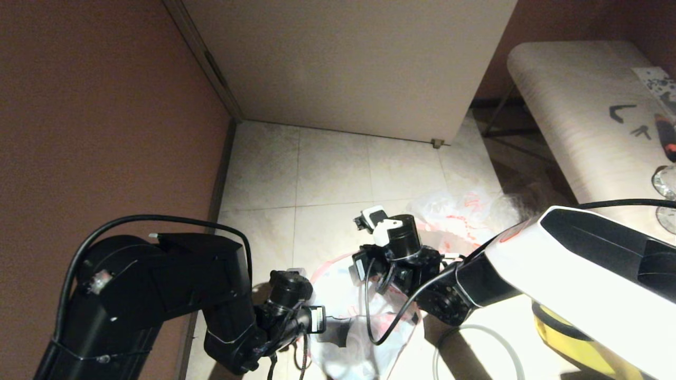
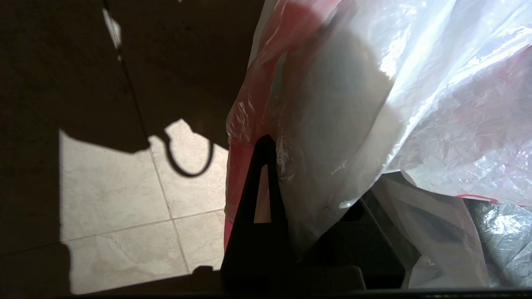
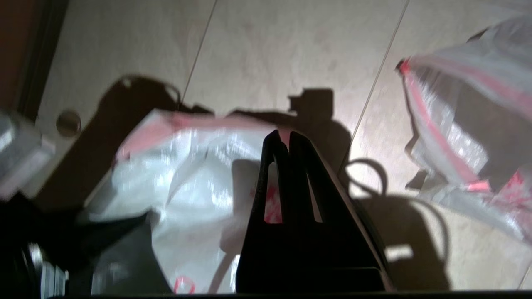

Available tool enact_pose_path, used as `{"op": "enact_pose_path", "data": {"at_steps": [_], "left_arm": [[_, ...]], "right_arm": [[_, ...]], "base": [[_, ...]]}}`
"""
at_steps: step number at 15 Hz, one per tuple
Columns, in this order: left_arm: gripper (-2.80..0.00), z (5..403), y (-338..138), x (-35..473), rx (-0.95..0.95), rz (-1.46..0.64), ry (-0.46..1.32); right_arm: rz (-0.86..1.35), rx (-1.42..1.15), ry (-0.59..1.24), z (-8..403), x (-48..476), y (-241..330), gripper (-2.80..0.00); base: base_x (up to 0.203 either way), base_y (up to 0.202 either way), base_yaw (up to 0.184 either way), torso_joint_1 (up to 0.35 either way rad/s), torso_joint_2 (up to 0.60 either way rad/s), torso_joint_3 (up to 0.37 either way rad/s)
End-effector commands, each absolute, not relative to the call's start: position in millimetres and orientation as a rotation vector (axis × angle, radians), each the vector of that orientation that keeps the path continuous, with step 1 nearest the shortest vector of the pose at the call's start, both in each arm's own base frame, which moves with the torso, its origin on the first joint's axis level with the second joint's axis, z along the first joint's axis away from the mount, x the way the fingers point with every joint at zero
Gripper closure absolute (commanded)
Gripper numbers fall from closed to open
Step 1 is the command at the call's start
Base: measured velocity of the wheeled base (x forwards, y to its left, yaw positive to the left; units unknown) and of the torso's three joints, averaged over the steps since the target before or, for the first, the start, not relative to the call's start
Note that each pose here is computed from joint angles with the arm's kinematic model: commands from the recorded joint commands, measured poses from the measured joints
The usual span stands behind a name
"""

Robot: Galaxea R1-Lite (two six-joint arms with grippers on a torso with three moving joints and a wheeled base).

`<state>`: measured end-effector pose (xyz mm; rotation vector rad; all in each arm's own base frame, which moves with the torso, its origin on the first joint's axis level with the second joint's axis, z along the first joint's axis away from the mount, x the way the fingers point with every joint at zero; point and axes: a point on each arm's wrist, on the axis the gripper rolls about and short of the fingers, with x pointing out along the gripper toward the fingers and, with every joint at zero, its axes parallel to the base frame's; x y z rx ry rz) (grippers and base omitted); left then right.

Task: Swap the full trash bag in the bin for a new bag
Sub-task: Put the new garbage bag on the trash can

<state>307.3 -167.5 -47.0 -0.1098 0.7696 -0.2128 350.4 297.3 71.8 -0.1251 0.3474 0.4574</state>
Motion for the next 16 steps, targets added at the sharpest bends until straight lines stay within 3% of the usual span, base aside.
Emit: {"op": "enact_pose_path", "data": {"at_steps": [1,6,16], "left_arm": [[0.00,-46.1,-167.5,307.6,-0.116,-0.212,0.763],[0.00,-45.9,-167.3,308.1,-0.116,-0.212,0.762],[0.00,-46.2,-167.4,308.4,-0.115,-0.211,0.762]], "right_arm": [[0.462,-0.140,0.388,57.2,345.0,298.3,0.00],[0.438,-0.130,0.415,22.1,372.3,301.5,0.00],[0.394,-0.147,0.398,17.4,413.7,299.5,0.00]], "base": [[0.000,0.000,0.000,0.000,0.00,0.000],[0.000,0.000,0.000,0.000,0.00,0.000],[0.000,0.000,0.000,0.000,0.00,0.000]]}}
